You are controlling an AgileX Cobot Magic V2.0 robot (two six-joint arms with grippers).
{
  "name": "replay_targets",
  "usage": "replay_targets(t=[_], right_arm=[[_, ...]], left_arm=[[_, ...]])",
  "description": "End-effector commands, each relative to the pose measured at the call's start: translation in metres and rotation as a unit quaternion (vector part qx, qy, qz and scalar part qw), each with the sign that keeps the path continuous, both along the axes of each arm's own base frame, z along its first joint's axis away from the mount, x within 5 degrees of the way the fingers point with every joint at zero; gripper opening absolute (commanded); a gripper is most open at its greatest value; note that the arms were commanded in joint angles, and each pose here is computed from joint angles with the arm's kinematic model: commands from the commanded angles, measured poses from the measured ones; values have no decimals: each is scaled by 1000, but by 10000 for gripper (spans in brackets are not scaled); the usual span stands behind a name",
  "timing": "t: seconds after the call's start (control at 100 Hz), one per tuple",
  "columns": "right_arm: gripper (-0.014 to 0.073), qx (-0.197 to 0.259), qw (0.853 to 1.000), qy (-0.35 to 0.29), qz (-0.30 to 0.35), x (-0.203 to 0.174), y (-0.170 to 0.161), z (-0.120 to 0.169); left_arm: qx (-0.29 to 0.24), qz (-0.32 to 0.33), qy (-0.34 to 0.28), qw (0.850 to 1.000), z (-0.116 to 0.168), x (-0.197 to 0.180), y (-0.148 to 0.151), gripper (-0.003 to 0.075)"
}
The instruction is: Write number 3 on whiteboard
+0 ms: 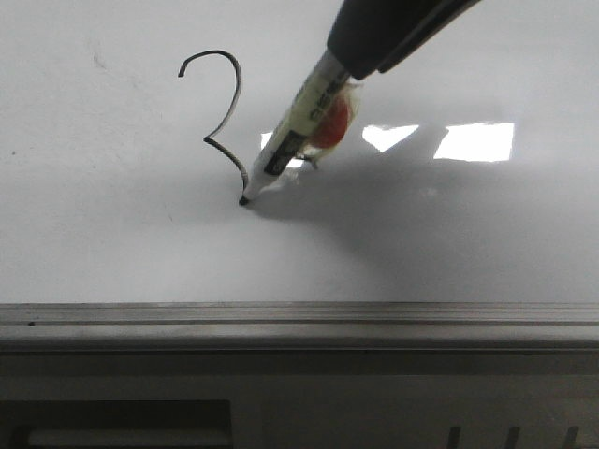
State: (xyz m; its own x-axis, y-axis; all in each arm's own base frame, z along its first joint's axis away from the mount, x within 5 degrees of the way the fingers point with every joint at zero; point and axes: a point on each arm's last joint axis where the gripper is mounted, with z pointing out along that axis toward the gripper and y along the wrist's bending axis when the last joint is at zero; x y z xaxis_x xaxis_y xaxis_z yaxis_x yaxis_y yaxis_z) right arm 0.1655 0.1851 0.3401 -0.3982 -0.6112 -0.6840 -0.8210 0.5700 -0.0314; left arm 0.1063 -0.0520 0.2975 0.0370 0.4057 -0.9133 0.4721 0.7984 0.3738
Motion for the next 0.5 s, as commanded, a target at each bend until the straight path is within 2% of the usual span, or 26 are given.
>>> replay_targets(t=[0.0,0.18,0.3,0.49], right_arm=[[-63,10,1000,-24,7,3,8,0],[-63,45,997,-56,14,11,27,-2],[-63,48,997,-54,23,6,30,1],[-64,77,993,-74,58,-18,29,23]], left_arm=[[-32,16,-41,999,18,2,2,428],[-27,11,-29,999,15,1,1,428],[-14,-3,-1,1000,10,0,-1,428],[-40,-23,48,998,5,-4,-5,428]])
